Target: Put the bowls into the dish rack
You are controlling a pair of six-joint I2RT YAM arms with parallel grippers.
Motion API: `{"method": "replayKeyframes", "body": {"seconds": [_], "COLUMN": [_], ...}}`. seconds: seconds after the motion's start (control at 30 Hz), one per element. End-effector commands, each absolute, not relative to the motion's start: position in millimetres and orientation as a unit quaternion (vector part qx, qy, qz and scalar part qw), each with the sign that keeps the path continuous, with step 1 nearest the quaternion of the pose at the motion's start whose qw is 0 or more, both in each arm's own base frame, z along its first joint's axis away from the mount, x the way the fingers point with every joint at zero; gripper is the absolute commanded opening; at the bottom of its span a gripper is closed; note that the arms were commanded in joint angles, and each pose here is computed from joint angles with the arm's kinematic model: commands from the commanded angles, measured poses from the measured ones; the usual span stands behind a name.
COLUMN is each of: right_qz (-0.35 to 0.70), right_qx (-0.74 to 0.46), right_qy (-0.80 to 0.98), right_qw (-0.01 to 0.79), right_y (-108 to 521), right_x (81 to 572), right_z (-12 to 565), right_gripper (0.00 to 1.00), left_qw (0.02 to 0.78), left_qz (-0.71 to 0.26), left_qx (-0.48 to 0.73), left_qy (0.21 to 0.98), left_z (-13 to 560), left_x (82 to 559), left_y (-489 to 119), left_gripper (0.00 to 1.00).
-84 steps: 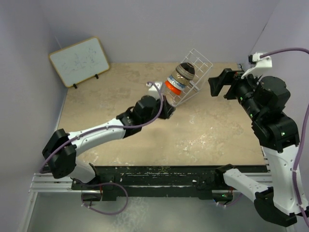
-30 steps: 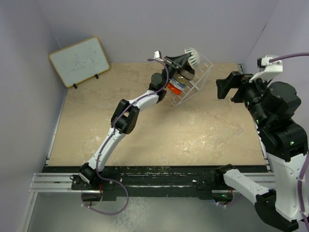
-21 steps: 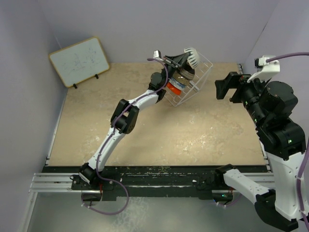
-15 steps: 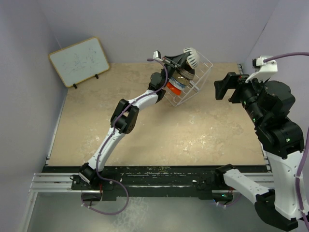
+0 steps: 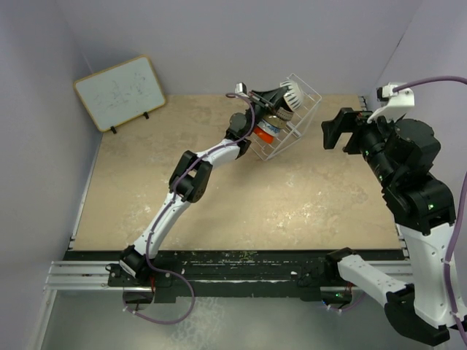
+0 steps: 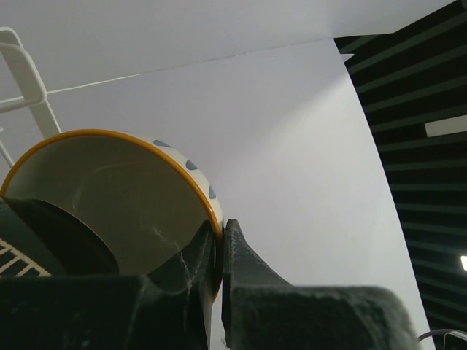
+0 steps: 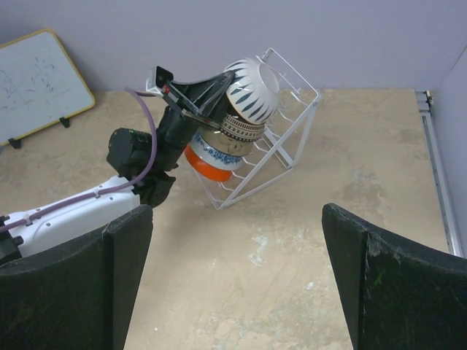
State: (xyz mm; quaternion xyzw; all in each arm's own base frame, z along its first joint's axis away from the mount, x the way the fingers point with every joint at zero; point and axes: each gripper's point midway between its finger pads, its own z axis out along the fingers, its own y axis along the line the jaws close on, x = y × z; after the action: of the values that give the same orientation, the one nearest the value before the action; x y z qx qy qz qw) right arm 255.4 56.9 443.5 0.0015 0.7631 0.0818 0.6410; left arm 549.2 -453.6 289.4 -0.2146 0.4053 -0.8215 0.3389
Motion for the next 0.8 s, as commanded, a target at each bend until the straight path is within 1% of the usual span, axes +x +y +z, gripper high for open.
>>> {"method": "replayKeyframes", "body": {"seconds": [0.0,0.23,0.47,0.67,0.77], "right_qz": [0.075,0.075,0.075,0.077,0.077], "right_qx": [0.0,-0.001,-0.003,-0.004,-0.004], "right_qy": [0.755,0.756,0.757,0.758,0.757], "right_qw": [0.652,0.65,0.649,0.648,0.649], "right_y": [55.8,56.6,57.0,58.2,58.0], "right_x": [261.5,262.9,263.4,264.1,263.8], "right_z": [449.0,447.2,445.7,445.0,445.6], "right_gripper": [1.0,1.0,1.0,1.0,1.0], "left_qw": [0.346,0.345,0.344,0.345,0.345], "left_qz": [-0.829,-0.82,-0.812,-0.811,-0.811], "left_qx": [-0.203,-0.209,-0.229,-0.231,-0.231], "left_qy": [0.389,0.405,0.412,0.412,0.413], "left_z": [303.9,301.4,296.3,300.3,301.3], "left_x": [549.4,553.7,556.2,556.4,555.4], "left_y": [-442.3,-445.1,-442.5,-440.3,-440.6], "left_gripper": [0.07,0.09,0.18,0.24,0.29]}}
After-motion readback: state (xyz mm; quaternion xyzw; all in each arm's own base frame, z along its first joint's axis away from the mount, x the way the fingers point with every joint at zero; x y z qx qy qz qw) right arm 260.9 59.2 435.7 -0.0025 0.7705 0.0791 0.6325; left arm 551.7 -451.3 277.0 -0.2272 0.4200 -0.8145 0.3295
